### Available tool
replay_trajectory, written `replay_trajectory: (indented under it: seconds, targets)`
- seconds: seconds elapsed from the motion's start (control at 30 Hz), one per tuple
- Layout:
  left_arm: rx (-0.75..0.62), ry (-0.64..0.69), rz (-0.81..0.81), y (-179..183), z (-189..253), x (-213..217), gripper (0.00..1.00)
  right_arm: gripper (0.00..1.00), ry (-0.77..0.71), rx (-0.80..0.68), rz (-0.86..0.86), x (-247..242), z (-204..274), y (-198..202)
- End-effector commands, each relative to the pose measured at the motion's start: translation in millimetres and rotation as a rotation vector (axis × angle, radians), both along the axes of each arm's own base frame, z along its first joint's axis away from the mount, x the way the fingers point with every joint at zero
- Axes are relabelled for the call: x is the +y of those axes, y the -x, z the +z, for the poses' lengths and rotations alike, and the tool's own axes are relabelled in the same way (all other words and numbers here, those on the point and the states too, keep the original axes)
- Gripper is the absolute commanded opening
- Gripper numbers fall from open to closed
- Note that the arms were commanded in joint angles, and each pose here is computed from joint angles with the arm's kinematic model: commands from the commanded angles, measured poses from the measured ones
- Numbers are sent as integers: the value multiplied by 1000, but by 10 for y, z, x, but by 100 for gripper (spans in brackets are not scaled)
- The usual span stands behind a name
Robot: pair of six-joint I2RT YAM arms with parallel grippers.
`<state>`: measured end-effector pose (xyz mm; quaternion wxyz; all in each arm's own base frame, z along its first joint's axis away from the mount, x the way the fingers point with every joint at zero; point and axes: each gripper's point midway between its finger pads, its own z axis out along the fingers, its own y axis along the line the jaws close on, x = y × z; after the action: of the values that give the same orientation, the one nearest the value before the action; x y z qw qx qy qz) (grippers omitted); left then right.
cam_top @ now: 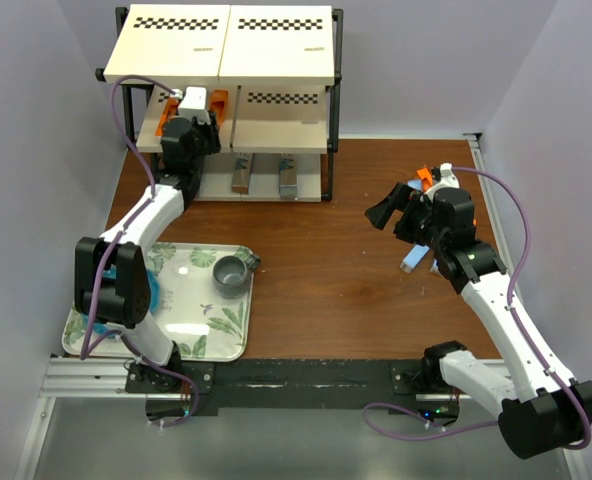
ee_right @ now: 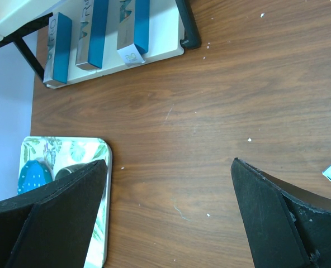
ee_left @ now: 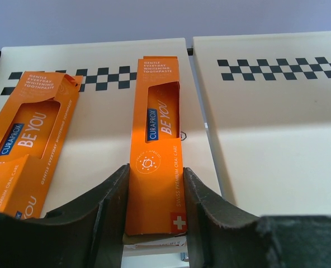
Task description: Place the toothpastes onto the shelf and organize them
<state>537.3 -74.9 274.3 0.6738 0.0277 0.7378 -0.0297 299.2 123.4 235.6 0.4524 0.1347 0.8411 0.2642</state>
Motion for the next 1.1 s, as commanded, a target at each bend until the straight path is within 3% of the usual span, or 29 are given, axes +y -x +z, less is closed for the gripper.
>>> replay_trajectory:
  seconds: [0.0, 0.53, 0.77, 1.07]
  targets:
    - [-53, 48, 12, 109, 300, 51, 43, 98, 2, -65, -2, -13, 202, -13]
    - [-64, 62, 67, 21, 338, 126, 45, 98, 3, -60, -1, -11, 181, -8]
    - [-77, 65, 49, 102, 462, 109, 73, 98, 10, -55, -2, -14, 163, -23]
    - [-131, 39, 21, 658, 959, 165, 100, 99, 118, 11, -49, -169, 103, -105]
